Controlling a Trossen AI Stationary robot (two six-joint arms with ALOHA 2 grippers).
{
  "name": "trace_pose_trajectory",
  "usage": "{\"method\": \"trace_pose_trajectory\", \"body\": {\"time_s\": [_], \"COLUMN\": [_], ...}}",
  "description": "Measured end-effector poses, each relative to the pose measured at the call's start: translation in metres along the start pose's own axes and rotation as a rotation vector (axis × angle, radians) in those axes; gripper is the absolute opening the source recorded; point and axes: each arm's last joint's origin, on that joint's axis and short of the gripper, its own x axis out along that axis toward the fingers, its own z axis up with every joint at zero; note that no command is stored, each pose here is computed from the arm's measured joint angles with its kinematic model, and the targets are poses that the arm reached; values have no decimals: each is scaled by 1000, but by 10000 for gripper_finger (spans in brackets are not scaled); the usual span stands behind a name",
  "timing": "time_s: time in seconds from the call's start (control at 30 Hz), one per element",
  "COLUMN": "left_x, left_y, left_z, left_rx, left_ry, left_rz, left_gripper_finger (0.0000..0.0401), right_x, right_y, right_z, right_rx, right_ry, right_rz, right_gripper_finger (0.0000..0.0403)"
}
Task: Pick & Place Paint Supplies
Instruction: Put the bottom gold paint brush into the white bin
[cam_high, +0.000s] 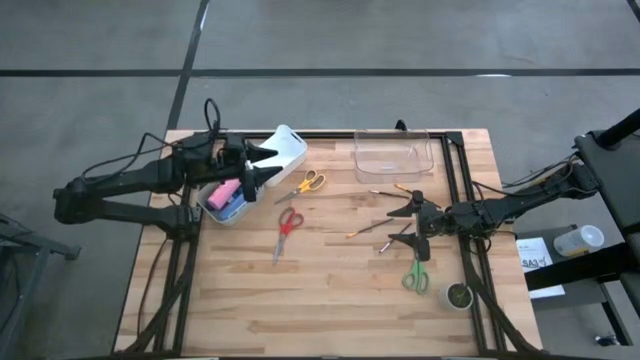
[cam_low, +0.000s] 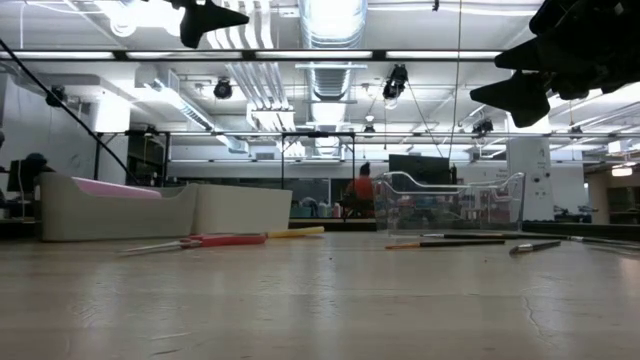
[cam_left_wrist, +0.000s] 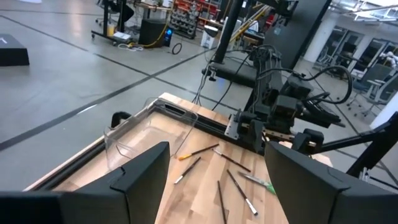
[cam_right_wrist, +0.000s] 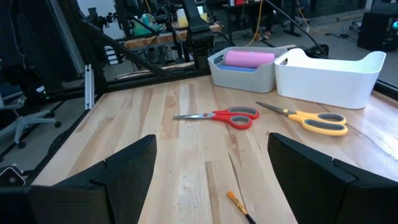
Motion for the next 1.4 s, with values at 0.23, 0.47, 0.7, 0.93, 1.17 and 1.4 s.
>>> {"method": "trace_pose_trajectory", "body": {"time_s": [0.23,0.47,0.7,0.93,1.17,1.4], "left_x": [0,0,0,0,0,-1], "left_y": [0,0,0,1,2,4], "left_z": [0,0,0,-3,-6,-13], "left_rx": [-25,-25,-26,-27,-26,-23], "left_ry": [0,1,3,29,62,129], "left_rz": [1,0,1,9,19,38], "left_gripper_finger": [271,271,271,271,271,271], "right_x": [0,0,0,0,0,0], "right_y": [0,0,0,0,0,0], "right_z": [0,0,0,0,0,0], "right_rx": [0,0,0,0,-384,-768], "right_ry": [0,0,0,0,-1,1], "right_rz": [0,0,0,0,-8,-8], "right_gripper_finger": [306,306,306,306,306,306]}}
